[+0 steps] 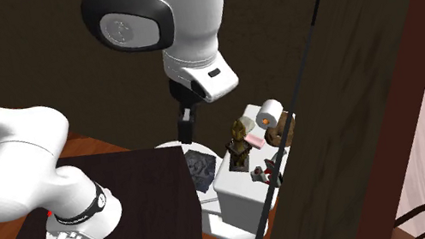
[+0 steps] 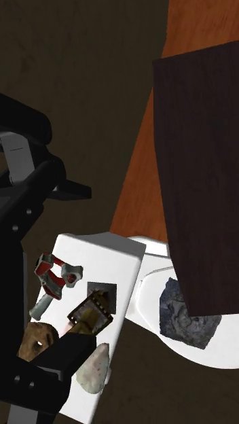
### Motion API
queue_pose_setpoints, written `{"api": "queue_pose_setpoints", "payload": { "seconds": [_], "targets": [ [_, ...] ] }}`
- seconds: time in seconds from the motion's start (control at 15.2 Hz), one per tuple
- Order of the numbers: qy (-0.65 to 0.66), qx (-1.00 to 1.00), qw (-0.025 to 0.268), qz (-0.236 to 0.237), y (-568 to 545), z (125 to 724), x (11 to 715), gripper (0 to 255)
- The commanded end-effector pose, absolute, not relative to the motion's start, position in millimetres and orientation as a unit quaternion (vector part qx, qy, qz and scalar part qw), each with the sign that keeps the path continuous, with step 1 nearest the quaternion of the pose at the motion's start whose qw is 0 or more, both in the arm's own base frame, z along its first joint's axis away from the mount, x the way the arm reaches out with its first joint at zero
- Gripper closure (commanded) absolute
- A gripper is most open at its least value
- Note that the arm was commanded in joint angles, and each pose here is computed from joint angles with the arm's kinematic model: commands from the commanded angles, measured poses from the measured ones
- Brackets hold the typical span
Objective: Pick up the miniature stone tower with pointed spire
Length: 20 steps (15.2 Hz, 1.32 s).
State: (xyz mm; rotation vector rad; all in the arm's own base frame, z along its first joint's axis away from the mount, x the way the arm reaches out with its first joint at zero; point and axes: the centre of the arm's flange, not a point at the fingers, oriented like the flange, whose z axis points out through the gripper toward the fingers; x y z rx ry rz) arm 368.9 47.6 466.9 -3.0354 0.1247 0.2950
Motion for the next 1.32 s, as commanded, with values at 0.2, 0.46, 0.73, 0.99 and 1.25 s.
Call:
{"api": "queue_pose_setpoints", "payload": {
  "seconds": [0.2,0.46,0.73,0.99,1.25],
  "targets": [
    [0.072,-0.988,0.066,0.122,80.9,421.1,404.7,0],
    [0.096,-0.982,0.083,0.142,106.1,382.1,430.9,0],
    [0.12,-0.974,0.1,0.162,131.1,342.8,456.7,0],
    [0.143,-0.966,0.116,0.182,156.1,303.1,482.1,0],
    [0.167,-0.956,0.133,0.202,181.1,263.2,507.0,0]
  ]
}}
